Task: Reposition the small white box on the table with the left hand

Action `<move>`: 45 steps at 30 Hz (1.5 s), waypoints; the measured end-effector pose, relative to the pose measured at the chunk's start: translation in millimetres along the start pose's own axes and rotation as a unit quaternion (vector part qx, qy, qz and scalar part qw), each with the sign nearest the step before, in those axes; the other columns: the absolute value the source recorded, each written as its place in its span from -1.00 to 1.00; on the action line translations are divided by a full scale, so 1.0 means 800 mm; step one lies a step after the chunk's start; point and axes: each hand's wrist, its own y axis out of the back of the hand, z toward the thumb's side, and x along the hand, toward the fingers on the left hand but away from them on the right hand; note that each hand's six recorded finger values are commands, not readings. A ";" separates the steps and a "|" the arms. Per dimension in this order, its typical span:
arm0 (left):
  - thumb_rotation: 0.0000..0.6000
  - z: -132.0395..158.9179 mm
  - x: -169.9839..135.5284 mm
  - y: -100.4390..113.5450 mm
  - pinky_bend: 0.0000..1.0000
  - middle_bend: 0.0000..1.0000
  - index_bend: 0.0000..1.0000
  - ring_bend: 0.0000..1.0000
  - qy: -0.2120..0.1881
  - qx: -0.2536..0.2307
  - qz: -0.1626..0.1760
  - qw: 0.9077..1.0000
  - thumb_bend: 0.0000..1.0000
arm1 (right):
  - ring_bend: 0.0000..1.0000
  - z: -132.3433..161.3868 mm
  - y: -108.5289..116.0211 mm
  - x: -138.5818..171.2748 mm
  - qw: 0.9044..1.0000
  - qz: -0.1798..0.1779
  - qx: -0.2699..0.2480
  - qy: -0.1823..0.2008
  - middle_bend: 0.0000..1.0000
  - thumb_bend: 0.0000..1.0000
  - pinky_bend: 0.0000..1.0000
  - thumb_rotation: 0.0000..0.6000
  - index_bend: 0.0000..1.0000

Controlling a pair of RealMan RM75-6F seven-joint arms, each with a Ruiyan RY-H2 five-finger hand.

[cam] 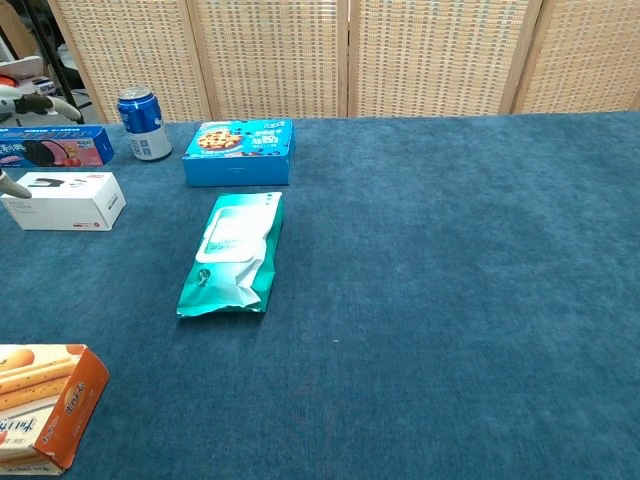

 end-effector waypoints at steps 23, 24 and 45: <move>1.00 0.017 0.050 -0.049 -0.22 -0.10 0.11 -0.40 0.023 0.020 -0.040 0.999 -0.54 | -1.00 -0.006 -0.008 -0.009 1.000 0.011 -0.003 -0.013 -1.00 -1.00 -1.00 1.00 -1.00; 1.00 0.016 0.048 -0.048 -0.22 -0.10 0.11 -0.40 0.021 0.015 -0.036 0.999 -0.53 | -1.00 -0.006 -0.008 -0.008 1.000 0.011 -0.004 -0.012 -1.00 -1.00 -1.00 1.00 -1.00; 1.00 0.070 -0.072 -0.010 -0.22 -0.10 0.12 -0.40 -0.140 -0.379 0.050 0.913 -0.31 | -1.00 0.002 0.004 0.005 1.000 0.004 -0.021 0.011 -1.00 -1.00 -1.00 1.00 -1.00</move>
